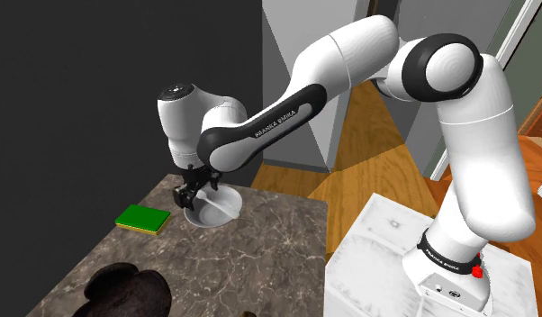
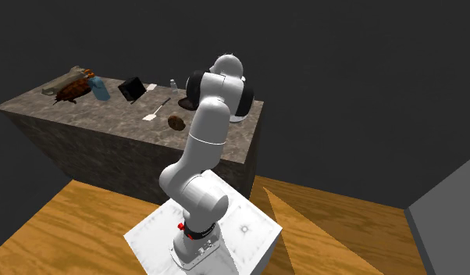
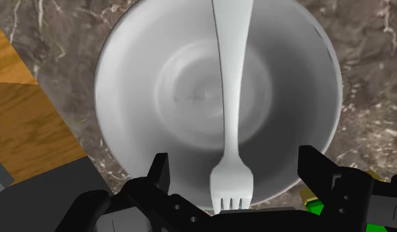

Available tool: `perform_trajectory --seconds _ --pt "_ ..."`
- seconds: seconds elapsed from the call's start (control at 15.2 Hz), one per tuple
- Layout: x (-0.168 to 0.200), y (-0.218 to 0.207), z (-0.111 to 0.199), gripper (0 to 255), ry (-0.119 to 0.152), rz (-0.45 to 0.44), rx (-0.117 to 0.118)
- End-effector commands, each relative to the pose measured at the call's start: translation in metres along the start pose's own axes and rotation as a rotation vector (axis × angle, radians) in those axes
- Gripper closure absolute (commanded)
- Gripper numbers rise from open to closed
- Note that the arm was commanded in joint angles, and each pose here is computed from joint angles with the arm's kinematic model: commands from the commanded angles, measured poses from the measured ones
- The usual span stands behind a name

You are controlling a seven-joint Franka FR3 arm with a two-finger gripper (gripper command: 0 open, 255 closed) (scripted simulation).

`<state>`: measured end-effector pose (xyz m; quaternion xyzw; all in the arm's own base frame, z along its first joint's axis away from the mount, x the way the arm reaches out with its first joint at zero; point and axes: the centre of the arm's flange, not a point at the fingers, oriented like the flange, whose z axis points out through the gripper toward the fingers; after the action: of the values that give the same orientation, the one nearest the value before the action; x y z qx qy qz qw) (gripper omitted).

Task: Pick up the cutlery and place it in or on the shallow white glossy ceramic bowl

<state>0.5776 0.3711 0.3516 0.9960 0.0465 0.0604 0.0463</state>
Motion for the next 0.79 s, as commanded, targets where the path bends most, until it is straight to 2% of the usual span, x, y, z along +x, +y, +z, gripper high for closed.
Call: perform_trajectory --seconds 0.0,0.2,0.73 --pt "0.000 0.000 -0.013 0 0.000 0.000 0.000" --pt "0.000 0.000 -0.050 0 0.000 0.000 0.000" --pt "0.000 0.000 -0.050 0 0.000 0.000 0.000"
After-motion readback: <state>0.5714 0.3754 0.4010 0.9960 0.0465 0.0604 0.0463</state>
